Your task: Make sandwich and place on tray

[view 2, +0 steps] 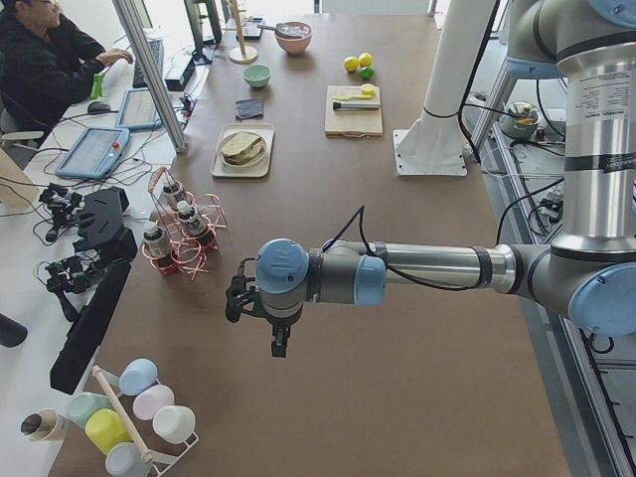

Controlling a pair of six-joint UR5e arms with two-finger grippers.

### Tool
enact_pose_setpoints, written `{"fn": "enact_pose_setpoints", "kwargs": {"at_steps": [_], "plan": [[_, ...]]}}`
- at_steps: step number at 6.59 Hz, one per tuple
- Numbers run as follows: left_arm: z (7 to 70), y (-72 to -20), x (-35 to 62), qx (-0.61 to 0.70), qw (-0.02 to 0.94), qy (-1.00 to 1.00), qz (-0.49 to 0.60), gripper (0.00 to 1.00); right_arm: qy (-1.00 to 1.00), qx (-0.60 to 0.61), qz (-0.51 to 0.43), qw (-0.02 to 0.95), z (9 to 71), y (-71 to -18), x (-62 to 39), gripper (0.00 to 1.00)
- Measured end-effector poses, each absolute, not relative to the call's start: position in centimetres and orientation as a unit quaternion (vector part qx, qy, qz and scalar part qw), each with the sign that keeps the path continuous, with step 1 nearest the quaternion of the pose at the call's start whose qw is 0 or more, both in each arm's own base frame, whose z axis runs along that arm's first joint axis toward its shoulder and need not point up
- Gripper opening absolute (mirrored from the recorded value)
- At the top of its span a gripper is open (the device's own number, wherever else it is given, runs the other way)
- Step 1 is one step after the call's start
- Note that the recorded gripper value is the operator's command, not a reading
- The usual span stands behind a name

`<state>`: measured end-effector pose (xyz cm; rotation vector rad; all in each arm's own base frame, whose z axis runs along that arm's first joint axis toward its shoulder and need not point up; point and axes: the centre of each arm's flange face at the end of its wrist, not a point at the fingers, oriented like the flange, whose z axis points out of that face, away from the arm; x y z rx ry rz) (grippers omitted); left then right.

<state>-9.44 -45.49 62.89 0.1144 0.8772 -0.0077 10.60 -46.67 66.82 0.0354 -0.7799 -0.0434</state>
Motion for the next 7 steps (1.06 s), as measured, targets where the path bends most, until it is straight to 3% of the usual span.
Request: {"fn": "enact_pose_setpoints", "kwargs": {"at_steps": [7], "plan": [[62.5, -46.0, -9.7, 0.055, 0.904, 0.423, -0.017, 0.98, -0.382, 0.051, -0.035, 0.922, 63.0, -47.7, 10.3, 1.0]]}}
